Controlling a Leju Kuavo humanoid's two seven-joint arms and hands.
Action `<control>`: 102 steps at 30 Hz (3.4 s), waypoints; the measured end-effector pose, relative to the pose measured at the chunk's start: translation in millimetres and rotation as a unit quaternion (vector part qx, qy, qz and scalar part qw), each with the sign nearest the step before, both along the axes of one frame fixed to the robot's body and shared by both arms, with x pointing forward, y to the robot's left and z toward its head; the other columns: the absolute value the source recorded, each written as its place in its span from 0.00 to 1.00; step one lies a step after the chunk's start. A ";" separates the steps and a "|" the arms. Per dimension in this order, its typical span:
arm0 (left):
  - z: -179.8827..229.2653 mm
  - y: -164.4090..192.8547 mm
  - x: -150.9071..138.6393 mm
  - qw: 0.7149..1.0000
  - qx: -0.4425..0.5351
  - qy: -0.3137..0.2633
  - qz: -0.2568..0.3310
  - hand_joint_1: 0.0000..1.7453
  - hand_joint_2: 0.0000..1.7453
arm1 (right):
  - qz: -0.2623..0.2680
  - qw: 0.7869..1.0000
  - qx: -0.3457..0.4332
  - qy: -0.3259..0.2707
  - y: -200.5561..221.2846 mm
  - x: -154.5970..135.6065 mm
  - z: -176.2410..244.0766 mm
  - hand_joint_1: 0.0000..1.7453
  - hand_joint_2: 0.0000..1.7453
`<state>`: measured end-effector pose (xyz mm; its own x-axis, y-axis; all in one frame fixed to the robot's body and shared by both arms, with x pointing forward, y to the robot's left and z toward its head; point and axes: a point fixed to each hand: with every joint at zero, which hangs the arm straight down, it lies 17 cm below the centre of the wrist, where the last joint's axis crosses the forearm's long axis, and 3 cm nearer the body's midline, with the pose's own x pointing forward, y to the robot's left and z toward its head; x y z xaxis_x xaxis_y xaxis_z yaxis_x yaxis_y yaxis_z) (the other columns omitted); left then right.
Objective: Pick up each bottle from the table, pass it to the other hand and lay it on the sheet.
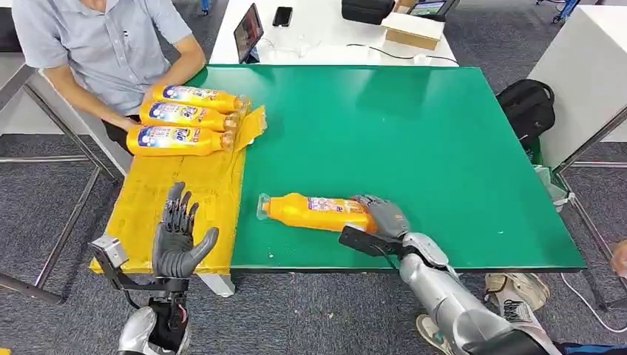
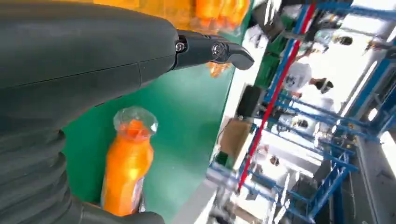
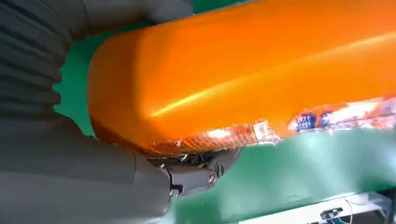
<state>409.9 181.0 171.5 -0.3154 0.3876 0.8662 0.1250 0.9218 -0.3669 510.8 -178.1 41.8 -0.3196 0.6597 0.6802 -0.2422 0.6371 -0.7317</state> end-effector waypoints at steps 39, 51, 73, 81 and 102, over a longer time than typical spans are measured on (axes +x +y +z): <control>-3.5 -106.5 -34.0 0.970 0.225 -0.056 -0.068 0.00 1.00 | -0.100 0.903 0.370 -0.193 34.3 -82.3 153.6 1.00 1.00; 7.5 -116.8 -35.4 0.975 0.196 -0.063 -0.086 0.00 1.00 | -0.035 0.918 0.367 -0.145 98.8 -103.0 132.5 1.00 1.00; 42.1 -117.7 -43.4 0.984 0.065 -0.087 -0.141 0.00 1.00 | 0.029 0.939 0.321 -0.123 150.8 -127.2 109.5 1.00 1.00; 66.5 -126.8 -65.0 0.972 0.030 -0.125 -0.195 0.00 1.00 | 0.051 0.947 0.296 -0.113 163.1 -134.8 94.3 1.00 1.00; 38.9 -139.2 -58.2 0.968 0.052 -0.056 -0.239 1.00 1.00 | 0.039 0.964 0.231 -0.129 161.4 -137.4 70.9 1.00 1.00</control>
<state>351.7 41.8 210.4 -0.2160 0.4254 0.8788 0.5803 0.7798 -0.2349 373.3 -16.6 112.7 -0.5541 0.2727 0.7865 -0.1511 0.8962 -0.4172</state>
